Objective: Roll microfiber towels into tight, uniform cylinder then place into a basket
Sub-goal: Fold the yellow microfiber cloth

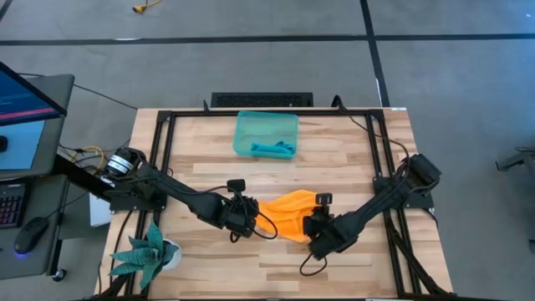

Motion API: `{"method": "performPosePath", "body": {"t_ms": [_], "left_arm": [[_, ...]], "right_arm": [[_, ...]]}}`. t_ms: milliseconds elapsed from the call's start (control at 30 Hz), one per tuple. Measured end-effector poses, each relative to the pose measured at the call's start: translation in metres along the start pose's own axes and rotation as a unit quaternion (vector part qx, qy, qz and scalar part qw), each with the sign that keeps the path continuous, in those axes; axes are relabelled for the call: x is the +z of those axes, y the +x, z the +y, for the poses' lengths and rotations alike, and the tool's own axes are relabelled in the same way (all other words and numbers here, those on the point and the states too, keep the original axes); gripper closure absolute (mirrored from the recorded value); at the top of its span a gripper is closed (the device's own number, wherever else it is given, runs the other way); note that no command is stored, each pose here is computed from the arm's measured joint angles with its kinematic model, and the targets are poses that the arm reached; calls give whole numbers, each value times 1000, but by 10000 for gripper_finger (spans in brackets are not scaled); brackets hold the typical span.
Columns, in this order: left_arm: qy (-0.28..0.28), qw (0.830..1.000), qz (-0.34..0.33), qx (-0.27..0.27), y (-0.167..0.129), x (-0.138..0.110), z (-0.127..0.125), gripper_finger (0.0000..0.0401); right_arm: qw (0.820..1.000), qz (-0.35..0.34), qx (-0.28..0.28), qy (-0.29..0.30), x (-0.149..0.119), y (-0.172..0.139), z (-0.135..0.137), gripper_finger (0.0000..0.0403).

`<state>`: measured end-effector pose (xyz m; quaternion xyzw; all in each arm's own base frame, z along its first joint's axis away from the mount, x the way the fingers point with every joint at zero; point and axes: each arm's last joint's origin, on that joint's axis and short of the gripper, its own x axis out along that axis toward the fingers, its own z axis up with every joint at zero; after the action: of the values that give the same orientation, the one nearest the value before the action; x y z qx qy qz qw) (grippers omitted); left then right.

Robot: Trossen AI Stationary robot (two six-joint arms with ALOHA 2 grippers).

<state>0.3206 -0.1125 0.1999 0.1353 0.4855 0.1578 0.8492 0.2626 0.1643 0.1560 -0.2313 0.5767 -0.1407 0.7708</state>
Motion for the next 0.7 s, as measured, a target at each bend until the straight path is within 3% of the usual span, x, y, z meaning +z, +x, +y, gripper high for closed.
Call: {"method": "performPosePath", "body": {"t_ms": [167, 367, 567, 700], "left_arm": [[0, 1000, 0, 0, 0, 0, 0, 395], [5, 1000, 0, 0, 0, 0, 0, 395], [7, 1000, 0, 2, 0, 0, 0, 395], [8, 1000, 0, 3, 0, 0, 0, 395]], "right_arm": [[998, 42, -21, -29, -2, 9, -1, 261], [999, 48, -5, -5, 8, -4, -4, 229], [999, 34, 12, 5, 18, -15, -4, 224], [1000, 25, -13, 6, 19, -13, -7, 231]]}}
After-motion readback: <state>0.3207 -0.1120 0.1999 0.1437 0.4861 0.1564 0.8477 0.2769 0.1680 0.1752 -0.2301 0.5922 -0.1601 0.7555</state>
